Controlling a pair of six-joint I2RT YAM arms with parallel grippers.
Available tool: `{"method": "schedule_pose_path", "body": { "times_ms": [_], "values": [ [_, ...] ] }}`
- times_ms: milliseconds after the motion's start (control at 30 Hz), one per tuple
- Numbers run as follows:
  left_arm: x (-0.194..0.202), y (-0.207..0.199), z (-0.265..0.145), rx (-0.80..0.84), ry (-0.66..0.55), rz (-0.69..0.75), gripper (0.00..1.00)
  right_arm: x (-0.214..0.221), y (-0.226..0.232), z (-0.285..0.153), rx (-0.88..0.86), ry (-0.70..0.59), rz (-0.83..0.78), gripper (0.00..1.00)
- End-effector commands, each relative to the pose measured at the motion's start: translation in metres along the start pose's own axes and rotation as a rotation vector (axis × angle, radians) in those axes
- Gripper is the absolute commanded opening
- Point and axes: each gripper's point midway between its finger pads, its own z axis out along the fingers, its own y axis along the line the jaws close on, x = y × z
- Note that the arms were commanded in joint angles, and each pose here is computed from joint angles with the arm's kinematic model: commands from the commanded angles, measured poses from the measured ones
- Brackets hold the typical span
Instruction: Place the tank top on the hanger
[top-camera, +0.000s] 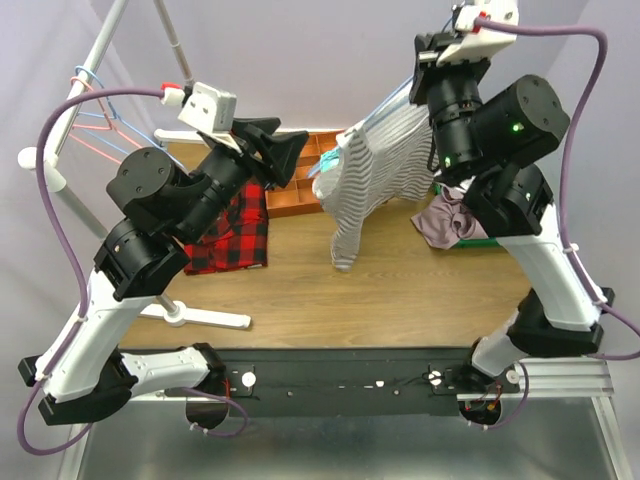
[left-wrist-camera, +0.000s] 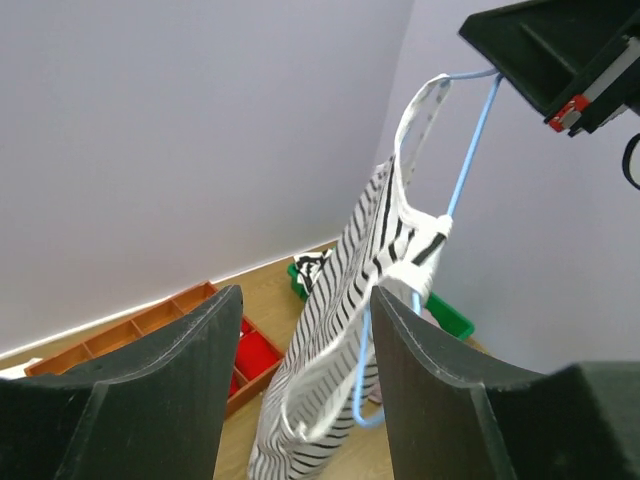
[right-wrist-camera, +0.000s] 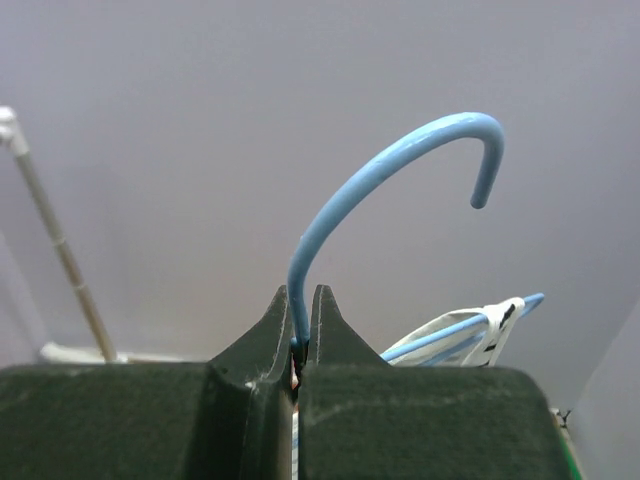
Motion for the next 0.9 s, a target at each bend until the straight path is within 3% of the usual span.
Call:
{"method": "schedule_pose_path", "body": {
  "times_ms": [0, 133, 467, 867],
  "values": [
    [0.022, -0.011, -0.014, 0.101, 0.089, 0.067, 0.63, 0.061, 0.052, -0.024, -0.258, 0.127, -0.015, 0.01],
    [0.051, -0.011, -0.036, 0.147, 0.17, 0.089, 0.63, 0.092, 0.06, -0.052, -0.362, 0.186, 0.03, 0.01],
    [0.114, -0.038, -0.042, 0.323, 0.377, 0.056, 0.6, 0.134, 0.065, -0.058, -0.323, 0.279, 0.019, 0.01],
    [0.148, -0.045, -0.029, 0.284, 0.506, 0.072, 0.64, 0.164, 0.071, -0.051, -0.266, 0.328, -0.038, 0.01]
  ]
}}
